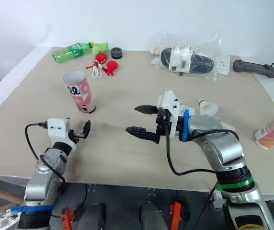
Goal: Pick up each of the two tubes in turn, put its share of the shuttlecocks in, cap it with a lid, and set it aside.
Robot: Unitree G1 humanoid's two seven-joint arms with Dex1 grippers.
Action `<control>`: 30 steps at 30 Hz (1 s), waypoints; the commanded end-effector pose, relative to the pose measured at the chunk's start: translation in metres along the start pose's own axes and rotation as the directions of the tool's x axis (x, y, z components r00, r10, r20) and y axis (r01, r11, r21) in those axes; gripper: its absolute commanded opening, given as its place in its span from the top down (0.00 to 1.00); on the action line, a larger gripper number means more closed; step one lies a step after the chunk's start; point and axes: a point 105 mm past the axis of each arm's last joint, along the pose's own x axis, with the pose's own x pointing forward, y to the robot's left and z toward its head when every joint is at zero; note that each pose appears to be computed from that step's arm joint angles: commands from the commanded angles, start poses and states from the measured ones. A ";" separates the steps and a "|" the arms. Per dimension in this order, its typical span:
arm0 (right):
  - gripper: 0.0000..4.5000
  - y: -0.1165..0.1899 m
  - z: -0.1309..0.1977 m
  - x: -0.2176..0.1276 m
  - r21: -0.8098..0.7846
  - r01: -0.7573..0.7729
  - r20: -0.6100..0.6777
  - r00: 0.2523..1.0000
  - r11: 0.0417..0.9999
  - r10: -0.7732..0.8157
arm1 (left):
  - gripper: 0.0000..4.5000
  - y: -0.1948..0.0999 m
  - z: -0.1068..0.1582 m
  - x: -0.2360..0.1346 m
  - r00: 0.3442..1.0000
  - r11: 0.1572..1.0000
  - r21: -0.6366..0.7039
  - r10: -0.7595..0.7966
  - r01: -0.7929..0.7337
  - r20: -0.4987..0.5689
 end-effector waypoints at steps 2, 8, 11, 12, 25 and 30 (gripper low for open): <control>0.02 -0.002 0.016 0.004 -0.066 0.004 0.041 0.999 0.998 -0.001 | 0.00 0.006 0.008 0.016 1.000 0.999 0.032 0.002 -0.003 0.016; 0.02 -0.001 0.017 0.006 -0.071 0.016 0.049 0.999 0.997 -0.012 | 0.00 0.008 0.012 0.040 0.999 0.998 0.053 -0.039 0.039 0.004; 0.02 -0.001 0.018 0.006 -0.070 0.020 0.056 0.998 0.997 -0.017 | 0.00 0.010 0.014 0.052 0.998 0.996 0.068 -0.056 0.056 0.001; 0.02 0.000 0.018 0.007 -0.069 0.022 0.059 0.998 0.997 -0.018 | 0.00 0.010 0.014 0.054 0.998 0.995 0.075 -0.064 0.064 -0.001; 0.02 -0.020 0.022 0.004 -0.008 0.167 0.123 0.979 0.986 -0.165 | 0.00 0.016 0.020 0.094 0.993 0.990 0.077 -0.115 0.116 -0.011; 0.02 -0.021 0.021 0.004 0.011 0.175 0.127 0.976 0.985 -0.175 | 0.00 0.015 0.019 0.101 0.992 0.989 0.078 -0.127 0.128 -0.015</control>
